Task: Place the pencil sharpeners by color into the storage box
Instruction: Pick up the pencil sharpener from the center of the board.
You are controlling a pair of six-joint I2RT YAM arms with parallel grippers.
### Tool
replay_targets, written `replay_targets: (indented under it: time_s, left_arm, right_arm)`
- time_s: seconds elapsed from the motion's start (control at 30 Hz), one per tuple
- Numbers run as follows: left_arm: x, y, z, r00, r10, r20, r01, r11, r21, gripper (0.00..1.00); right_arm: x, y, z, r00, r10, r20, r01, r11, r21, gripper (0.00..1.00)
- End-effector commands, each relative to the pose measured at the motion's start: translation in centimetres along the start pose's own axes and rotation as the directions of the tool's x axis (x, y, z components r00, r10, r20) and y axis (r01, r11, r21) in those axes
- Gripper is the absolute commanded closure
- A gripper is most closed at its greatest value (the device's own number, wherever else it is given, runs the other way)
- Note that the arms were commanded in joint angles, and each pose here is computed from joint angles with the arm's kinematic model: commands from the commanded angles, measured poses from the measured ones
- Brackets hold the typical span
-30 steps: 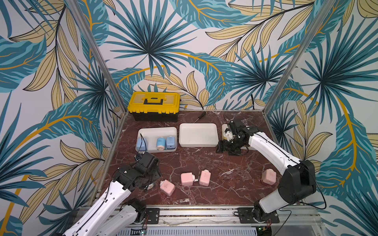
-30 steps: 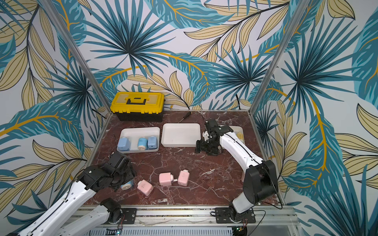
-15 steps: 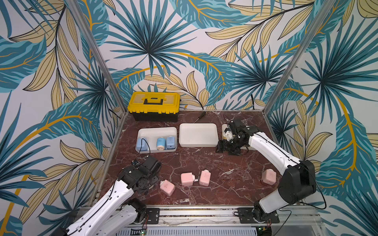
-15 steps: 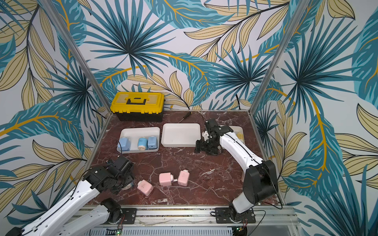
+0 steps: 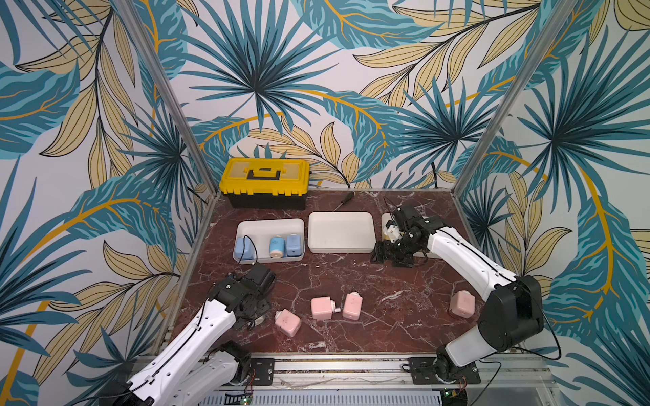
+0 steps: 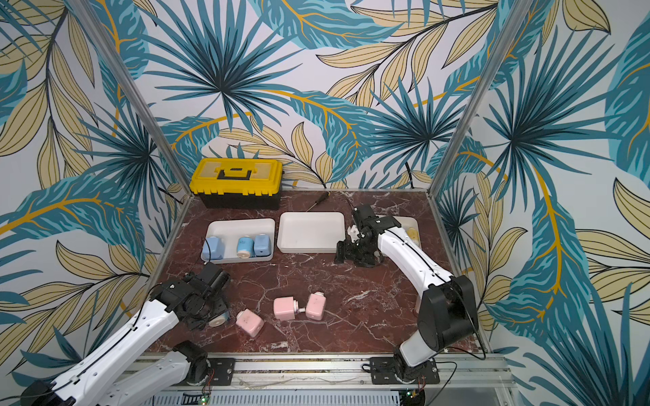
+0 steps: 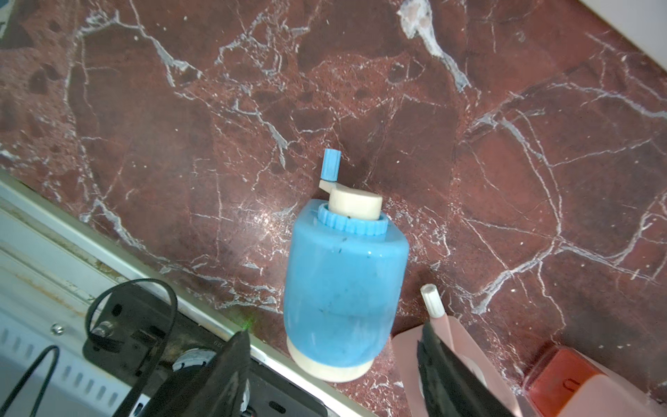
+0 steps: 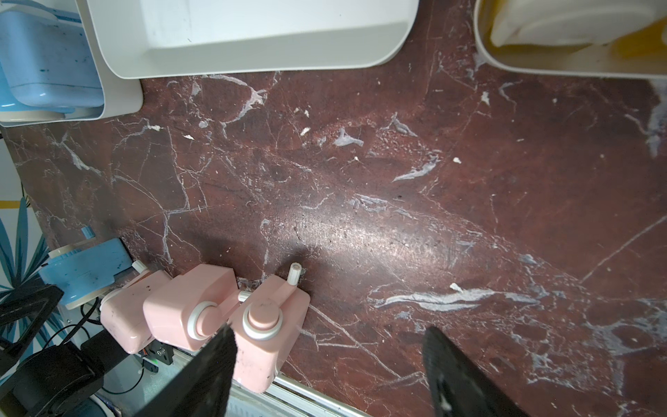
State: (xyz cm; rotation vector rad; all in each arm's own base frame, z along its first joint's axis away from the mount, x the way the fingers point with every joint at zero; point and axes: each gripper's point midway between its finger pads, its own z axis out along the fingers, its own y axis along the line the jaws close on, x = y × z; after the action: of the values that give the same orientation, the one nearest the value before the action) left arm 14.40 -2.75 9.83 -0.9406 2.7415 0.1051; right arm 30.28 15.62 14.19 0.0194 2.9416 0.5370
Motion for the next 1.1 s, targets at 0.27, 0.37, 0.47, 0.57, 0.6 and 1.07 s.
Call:
replay_targets:
  time_s: [0.27, 0.37, 0.47, 0.57, 0.6, 1.07]
  left_arm:
    - [-0.1, -1.2, 0.2, 0.995, 0.070, -0.074, -0.073, 0.996, -0.042, 0.25]
    - [-0.3, -1.2, 0.4, 0.994, 0.070, -0.079, -0.075, 0.995, -0.066, 0.25]
    - [0.0, -1.0, 1.0, 0.994, 0.058, -0.095, -0.066, 0.994, -0.083, 0.25]
    - [0.1, -1.1, 1.5, 0.994, 0.043, -0.099, -0.052, 0.995, -0.082, 0.26]
    - [0.1, -1.1, 1.7, 0.994, 0.038, -0.099, -0.046, 0.996, -0.082, 0.26]
    - [0.4, -1.5, 3.8, 0.988, 0.026, -0.150, -0.041, 0.994, -0.098, 0.35]
  right_arm:
    - [0.5, -0.2, 1.0, 0.999, 0.002, -0.034, -0.002, 1.000, 0.005, 0.18]
    - [0.4, -0.2, 0.9, 0.999, 0.001, -0.036, -0.001, 1.000, 0.006, 0.18]
    - [0.4, -0.2, 0.8, 0.999, -0.002, -0.032, 0.003, 1.000, 0.008, 0.18]
    - [0.4, -0.2, 0.8, 0.999, -0.003, -0.033, 0.003, 1.000, 0.010, 0.18]
    - [0.4, -0.2, 0.8, 0.999, -0.003, -0.036, 0.004, 1.000, 0.012, 0.18]
    - [0.2, -0.5, 0.8, 0.999, -0.002, -0.045, 0.004, 0.999, 0.033, 0.18]
